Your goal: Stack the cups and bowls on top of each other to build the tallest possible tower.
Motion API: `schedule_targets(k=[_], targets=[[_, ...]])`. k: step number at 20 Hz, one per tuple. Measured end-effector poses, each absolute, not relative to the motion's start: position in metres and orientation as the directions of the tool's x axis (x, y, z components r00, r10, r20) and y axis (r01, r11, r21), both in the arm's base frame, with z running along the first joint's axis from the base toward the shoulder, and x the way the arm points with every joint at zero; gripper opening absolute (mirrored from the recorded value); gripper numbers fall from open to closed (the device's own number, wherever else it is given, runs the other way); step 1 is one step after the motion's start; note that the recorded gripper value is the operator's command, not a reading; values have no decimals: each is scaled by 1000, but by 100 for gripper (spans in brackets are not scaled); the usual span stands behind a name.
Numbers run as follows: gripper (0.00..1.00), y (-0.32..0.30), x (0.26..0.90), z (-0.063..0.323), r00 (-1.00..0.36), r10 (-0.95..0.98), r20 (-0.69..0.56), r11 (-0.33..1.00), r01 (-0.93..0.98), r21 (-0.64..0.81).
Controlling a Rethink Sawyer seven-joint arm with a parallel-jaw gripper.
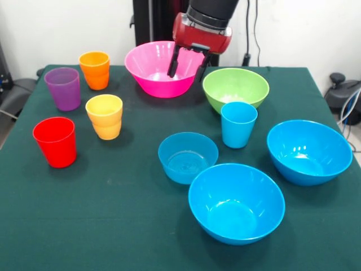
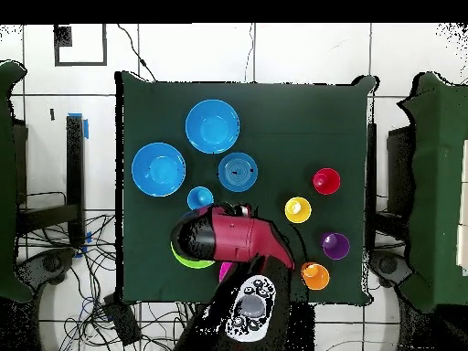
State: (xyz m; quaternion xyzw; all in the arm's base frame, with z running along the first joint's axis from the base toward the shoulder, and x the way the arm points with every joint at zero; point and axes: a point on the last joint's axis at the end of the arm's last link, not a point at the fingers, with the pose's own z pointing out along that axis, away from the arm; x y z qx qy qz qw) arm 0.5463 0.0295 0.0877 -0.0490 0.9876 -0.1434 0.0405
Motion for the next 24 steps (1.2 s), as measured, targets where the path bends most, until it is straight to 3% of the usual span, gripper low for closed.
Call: schedule_targets(k=[15,24], targets=[[100,0,554,86,-995,-61,-73,956,-37,-291],[100,-8,548,63,-998,-53,-36,956,-40,-292]])
